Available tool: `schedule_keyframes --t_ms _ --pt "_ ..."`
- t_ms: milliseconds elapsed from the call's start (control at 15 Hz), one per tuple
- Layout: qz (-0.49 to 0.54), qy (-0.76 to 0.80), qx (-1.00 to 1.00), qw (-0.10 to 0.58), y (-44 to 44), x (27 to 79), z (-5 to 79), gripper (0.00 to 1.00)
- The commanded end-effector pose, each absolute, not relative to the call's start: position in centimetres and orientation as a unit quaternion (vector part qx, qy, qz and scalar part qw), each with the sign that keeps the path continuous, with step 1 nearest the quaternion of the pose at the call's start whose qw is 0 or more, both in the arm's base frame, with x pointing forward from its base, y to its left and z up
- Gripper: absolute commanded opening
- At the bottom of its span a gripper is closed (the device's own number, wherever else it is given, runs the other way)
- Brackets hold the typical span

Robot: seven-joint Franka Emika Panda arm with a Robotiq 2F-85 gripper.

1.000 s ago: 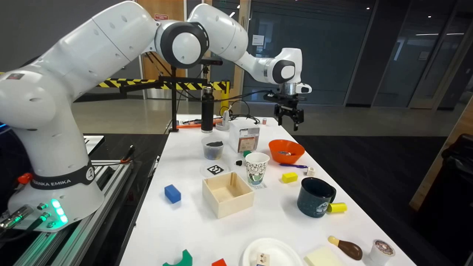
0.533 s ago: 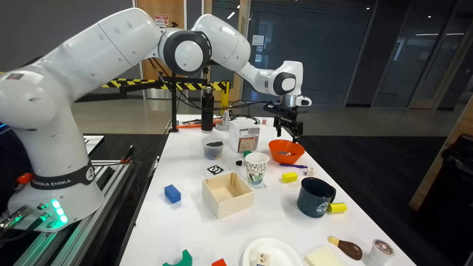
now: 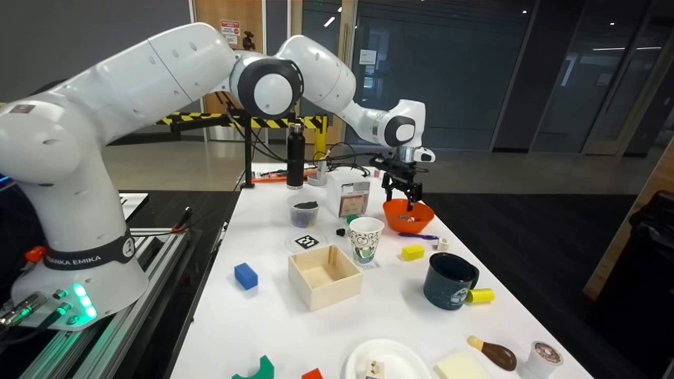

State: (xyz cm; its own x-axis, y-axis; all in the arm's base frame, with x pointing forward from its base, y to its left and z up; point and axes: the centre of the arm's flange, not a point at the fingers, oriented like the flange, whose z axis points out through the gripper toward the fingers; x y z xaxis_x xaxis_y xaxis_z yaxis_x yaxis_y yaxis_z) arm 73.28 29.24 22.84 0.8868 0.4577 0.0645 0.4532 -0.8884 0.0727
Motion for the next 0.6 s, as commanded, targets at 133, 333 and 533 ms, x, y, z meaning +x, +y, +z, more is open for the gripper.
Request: schedule_keyframes --t_ms 133,333,533 --pt "0.047 0.215 0.976 0.0 30.0 77.1 21.9 1.0" --pt "0.045 0.208 0.977 -0.003 29.8 78.0 21.1 1.0" --pt "0.035 0.202 0.979 -0.007 29.4 78.4 19.9 1.0"
